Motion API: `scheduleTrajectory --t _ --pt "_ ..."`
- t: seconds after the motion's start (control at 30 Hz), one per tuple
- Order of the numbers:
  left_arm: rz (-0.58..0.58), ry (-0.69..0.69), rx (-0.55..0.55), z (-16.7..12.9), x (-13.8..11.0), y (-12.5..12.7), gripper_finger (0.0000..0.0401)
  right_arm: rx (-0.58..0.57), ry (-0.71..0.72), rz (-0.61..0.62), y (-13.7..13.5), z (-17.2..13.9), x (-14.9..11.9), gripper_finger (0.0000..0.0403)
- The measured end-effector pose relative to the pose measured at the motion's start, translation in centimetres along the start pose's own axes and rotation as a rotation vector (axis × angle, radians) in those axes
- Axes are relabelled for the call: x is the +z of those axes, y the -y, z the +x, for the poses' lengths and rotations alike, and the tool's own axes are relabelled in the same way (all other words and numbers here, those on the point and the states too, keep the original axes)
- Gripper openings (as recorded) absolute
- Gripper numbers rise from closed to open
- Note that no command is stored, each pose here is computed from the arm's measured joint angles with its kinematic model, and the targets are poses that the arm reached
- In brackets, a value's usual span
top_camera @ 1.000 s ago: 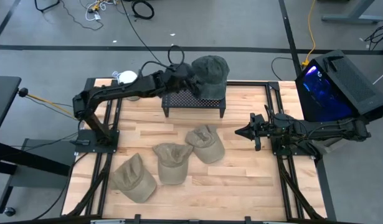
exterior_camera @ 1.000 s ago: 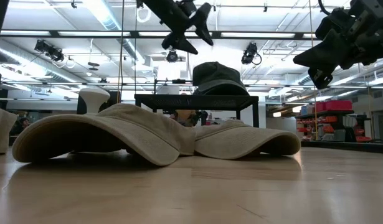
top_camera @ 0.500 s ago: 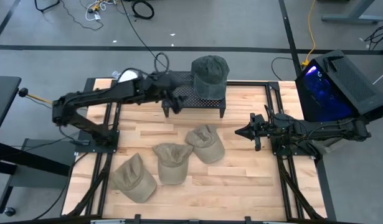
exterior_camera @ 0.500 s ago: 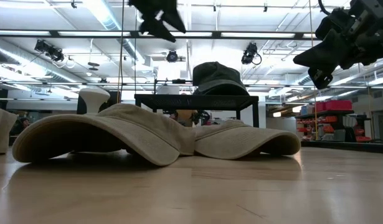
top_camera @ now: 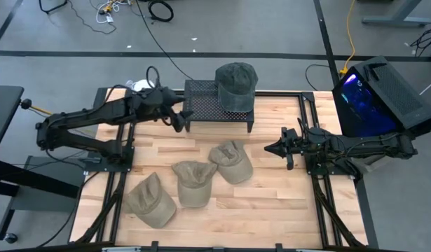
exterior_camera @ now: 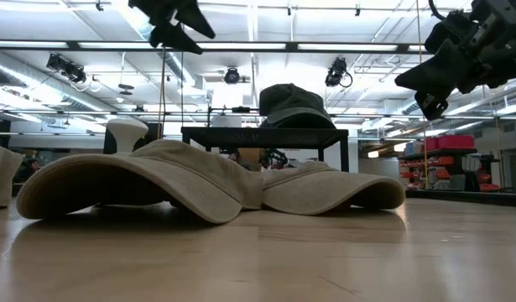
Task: Pick & Place hat
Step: Put the middle brown cap on the shelf
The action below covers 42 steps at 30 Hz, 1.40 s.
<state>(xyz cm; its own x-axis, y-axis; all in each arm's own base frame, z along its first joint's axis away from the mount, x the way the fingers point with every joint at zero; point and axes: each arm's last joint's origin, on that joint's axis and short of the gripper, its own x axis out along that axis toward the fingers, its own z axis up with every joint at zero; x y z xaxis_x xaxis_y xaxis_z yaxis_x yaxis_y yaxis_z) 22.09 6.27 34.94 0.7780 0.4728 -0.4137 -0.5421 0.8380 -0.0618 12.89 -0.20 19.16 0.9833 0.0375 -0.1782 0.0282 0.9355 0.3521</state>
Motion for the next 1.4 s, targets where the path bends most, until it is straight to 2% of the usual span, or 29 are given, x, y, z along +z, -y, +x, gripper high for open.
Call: scheduleTrajectory --t 0.17,0.33,0.53,0.63,0.77,1.13,1.4 --pt "-0.019 0.011 -0.024 -1.3 -1.1 -0.3 0.0316 -0.002 0.001 -0.021 0.0 0.0 0.0 0.0" --pt "-0.013 0.007 -0.049 -2.2 -3.2 -0.2 0.0316 -0.006 0.002 -0.022 0.0 0.0 0.0 0.0" --pt "-0.154 -0.021 -0.075 -1.8 -5.3 0.1 0.0316 -0.007 0.002 -0.022 0.0 0.0 0.0 0.0" --pt "-0.223 -0.037 -0.099 -1.8 -5.5 0.4 0.0316 -0.007 0.003 -0.012 0.0 0.0 0.0 0.0" --pt "-0.215 -0.06 -0.148 -1.6 -5.6 0.9 0.0316 -0.009 -0.002 0.004 0.0 0.1 0.0 0.0" --pt "-0.222 -0.013 -0.233 -1.8 -5.0 1.5 0.0316 -0.006 -0.007 0.002 0.0 0.1 -0.1 0.0" --pt "-0.222 -0.013 -0.232 -1.8 -5.0 1.5 0.0316 -0.071 0.037 -0.144 0.2 0.0 0.2 0.0"
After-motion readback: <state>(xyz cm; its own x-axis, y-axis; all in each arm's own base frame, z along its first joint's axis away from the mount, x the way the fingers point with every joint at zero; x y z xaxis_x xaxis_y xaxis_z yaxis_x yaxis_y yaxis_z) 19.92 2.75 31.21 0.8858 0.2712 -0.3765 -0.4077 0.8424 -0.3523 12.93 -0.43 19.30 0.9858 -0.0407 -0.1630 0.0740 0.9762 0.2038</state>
